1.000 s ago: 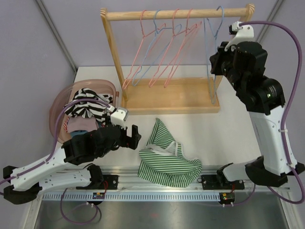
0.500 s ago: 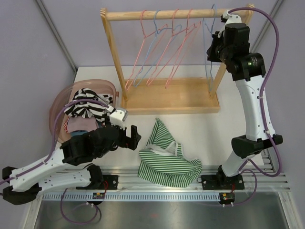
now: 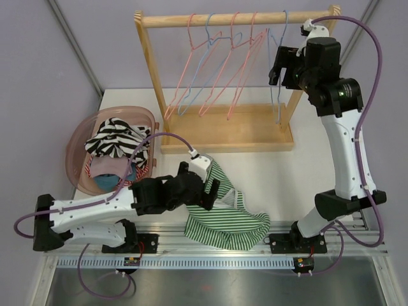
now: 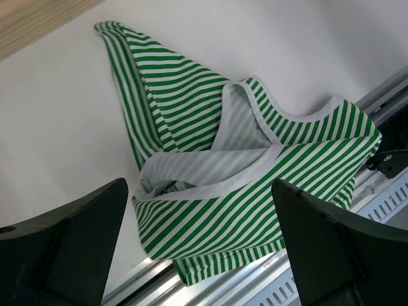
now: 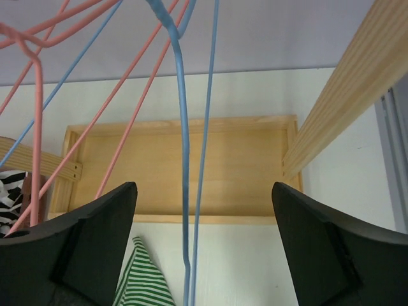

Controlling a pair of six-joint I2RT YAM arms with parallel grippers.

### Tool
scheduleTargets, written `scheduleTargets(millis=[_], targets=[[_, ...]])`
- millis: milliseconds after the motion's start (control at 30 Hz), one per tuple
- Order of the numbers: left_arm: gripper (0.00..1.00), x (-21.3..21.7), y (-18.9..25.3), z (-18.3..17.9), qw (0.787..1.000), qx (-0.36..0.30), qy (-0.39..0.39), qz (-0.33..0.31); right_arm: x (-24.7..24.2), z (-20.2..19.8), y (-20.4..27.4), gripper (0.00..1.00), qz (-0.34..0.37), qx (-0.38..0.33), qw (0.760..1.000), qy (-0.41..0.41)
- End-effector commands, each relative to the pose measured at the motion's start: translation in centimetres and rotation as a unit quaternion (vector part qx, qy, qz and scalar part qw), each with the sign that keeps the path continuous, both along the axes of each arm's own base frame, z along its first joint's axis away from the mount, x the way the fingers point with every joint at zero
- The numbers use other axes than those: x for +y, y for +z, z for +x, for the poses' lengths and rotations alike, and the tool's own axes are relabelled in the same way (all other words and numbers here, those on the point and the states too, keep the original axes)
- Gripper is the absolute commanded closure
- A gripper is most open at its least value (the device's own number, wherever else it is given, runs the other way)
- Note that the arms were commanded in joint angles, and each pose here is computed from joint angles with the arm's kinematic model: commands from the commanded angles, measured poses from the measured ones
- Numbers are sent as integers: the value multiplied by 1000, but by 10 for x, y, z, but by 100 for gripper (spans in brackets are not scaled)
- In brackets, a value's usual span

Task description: Remove the tank top from the hanger

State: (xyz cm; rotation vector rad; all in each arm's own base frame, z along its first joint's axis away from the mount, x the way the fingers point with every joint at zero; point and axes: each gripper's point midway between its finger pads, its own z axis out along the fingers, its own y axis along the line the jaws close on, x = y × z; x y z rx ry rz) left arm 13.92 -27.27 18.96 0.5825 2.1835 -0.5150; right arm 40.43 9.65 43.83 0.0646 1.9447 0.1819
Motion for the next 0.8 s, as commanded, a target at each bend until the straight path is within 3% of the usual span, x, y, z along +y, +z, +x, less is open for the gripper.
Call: scheduleTargets(millis=[0,300,567,633,700,733,767], targets=[[1,-40,0,-7,998,12,-29,-47,-13,-44,43,3,5,-60,998,6],[1,-79,-85,-25,995,68,-66,34,-23,-130,43,1,29,-85,995,44],[1,-80,-161,-50,984,120,-78,102,3,-192,51,1,73,-117,978,157],[11,-77,-180,-56,981,132,-80,120,10,-203,50,1,82,-122,973,181],[31,-74,-190,-60,979,140,-78,127,13,-208,47,0,86,-125,970,192],[54,-72,-192,-60,979,141,-76,128,14,-214,50,0,91,-134,966,201],[67,-68,-194,-60,979,141,-70,132,14,-216,48,1,92,-133,966,203]])
